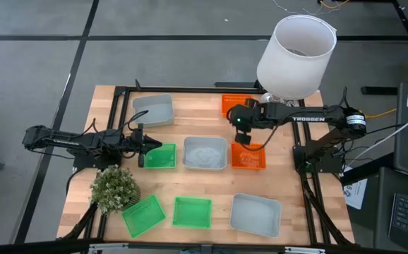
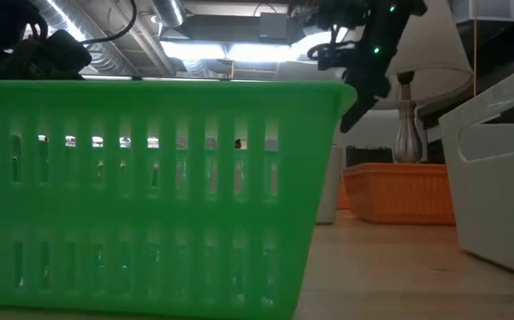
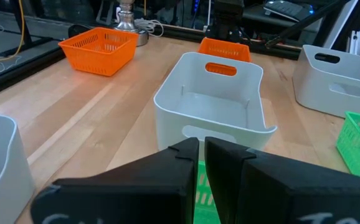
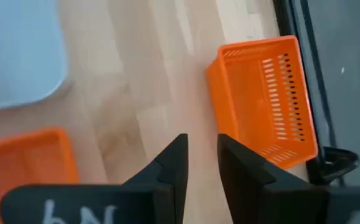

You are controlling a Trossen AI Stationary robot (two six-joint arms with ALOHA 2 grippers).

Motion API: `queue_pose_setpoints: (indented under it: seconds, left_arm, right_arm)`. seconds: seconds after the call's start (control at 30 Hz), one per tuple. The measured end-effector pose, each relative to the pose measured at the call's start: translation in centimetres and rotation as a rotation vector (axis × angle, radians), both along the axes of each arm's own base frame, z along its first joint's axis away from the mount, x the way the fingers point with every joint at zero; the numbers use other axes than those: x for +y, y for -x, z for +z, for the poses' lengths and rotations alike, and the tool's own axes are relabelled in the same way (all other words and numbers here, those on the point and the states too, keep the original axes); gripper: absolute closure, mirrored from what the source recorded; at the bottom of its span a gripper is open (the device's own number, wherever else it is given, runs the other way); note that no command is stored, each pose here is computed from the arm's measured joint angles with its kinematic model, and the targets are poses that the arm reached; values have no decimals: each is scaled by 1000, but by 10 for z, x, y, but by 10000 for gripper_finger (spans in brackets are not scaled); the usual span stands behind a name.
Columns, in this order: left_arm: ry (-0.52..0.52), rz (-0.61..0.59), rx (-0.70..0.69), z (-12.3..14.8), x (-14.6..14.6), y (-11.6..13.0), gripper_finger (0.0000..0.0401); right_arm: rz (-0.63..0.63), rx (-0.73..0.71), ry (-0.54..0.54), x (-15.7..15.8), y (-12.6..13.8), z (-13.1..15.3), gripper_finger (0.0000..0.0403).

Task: Stack baskets by color
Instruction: Stack the top orange bin on top of the bottom orange bin

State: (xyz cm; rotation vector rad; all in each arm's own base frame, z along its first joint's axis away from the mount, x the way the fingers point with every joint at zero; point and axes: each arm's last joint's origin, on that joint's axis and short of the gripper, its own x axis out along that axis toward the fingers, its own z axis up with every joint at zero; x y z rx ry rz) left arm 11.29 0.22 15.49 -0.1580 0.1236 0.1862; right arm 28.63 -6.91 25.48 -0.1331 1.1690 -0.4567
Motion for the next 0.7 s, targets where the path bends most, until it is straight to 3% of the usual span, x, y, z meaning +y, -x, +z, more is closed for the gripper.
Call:
queue_pose_setpoints:
  seconds: [0.2, 0.4, 0.7]
  left_arm:
    - [-1, 0, 0, 0, 0, 0, 380]
    - [-3, 0, 0, 0, 0, 0, 380]
    - [-2, 0, 0, 0, 0, 0, 380]
  right_arm:
    - [-64, -61, -133, -38, -3, -1, 317]
    - [-38, -6, -235, -73, -6, -22, 317]
    - [-48, 109, -270, -96, -11, -61, 317]
